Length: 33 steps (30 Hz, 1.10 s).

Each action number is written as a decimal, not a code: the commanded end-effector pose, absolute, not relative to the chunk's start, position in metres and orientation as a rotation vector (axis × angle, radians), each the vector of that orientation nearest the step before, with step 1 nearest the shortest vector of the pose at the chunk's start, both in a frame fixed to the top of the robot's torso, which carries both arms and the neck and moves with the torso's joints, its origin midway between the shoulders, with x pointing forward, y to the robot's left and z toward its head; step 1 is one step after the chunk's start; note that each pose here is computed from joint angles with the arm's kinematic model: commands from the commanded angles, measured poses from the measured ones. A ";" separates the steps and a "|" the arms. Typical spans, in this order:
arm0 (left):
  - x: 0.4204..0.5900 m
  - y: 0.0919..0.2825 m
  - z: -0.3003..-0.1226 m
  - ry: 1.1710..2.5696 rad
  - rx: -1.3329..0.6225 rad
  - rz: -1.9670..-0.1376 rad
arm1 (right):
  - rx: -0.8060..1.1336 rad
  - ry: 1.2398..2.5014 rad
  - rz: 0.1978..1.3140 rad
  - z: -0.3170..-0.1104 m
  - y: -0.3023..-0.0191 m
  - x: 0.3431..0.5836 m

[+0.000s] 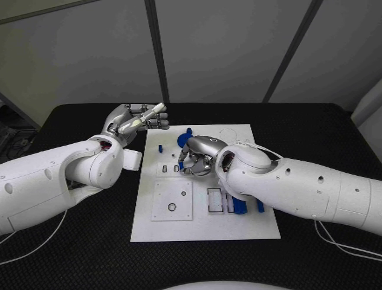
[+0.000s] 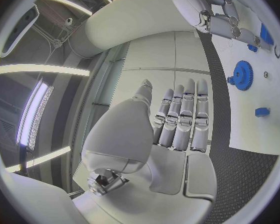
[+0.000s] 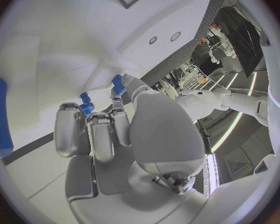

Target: Assemble the parts on the task board

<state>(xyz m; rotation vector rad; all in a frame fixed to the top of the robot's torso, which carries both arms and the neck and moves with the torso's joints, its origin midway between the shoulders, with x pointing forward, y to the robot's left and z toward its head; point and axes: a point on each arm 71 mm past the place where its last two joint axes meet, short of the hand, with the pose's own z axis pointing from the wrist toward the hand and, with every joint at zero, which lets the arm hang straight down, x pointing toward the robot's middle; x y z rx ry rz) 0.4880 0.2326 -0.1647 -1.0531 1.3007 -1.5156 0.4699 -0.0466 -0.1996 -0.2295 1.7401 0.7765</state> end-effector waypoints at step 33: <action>0.489 0.231 -0.164 1.304 -1.042 -1.531 | -0.264 1.790 0.722 -0.208 -0.049 0.472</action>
